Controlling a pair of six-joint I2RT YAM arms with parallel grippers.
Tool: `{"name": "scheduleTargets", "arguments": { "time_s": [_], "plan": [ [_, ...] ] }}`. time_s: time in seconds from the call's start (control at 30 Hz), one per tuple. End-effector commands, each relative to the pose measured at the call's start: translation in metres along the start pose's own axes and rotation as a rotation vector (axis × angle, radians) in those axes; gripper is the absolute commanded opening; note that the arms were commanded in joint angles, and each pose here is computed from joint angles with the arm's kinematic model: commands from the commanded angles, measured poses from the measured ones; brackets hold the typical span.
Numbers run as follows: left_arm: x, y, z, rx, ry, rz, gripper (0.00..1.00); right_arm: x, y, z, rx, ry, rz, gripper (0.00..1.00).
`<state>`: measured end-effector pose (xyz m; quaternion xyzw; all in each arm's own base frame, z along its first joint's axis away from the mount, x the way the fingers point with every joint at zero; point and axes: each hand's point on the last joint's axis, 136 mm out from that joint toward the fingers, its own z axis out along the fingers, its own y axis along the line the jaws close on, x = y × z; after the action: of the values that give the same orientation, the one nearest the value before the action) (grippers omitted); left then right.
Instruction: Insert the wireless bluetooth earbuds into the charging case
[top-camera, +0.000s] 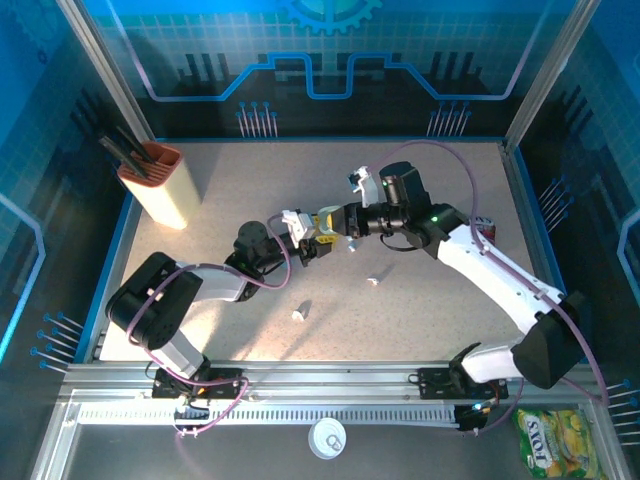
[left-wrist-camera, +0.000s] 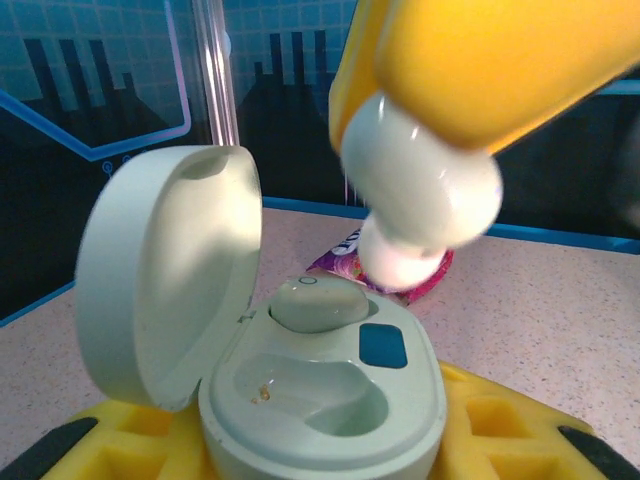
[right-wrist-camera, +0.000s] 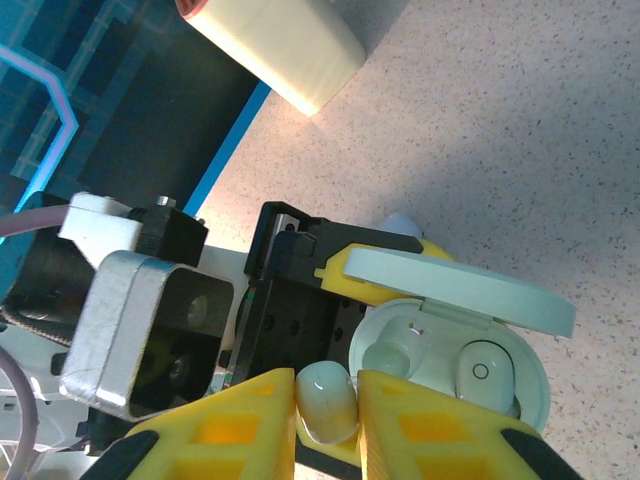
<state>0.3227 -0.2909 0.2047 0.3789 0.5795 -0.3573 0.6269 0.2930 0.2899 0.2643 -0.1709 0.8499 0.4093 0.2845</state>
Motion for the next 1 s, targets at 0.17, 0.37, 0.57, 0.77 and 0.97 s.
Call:
{"name": "scheduleTargets", "arguments": {
  "time_s": [0.17,0.37,0.57,0.77,0.97],
  "plan": [
    [-0.019,0.001,0.007,-0.009,-0.055,0.071,0.34,-0.007,0.01,0.009,-0.027,-0.011,-0.007,0.21],
    [-0.02,0.0,0.007,-0.003,-0.059,0.076,0.34,-0.003,0.005,0.015,-0.023,-0.006,-0.001,0.21],
    [-0.024,0.001,0.006,-0.014,-0.073,0.078,0.34,0.003,-0.005,0.022,0.004,0.016,0.015,0.21],
    [-0.029,0.002,0.004,-0.023,-0.084,0.078,0.35,0.009,-0.014,0.025,0.04,0.034,0.034,0.21],
    [-0.03,0.003,0.003,-0.033,-0.081,0.075,0.34,0.011,-0.021,0.022,0.089,0.037,0.044,0.27]
  ]
}}
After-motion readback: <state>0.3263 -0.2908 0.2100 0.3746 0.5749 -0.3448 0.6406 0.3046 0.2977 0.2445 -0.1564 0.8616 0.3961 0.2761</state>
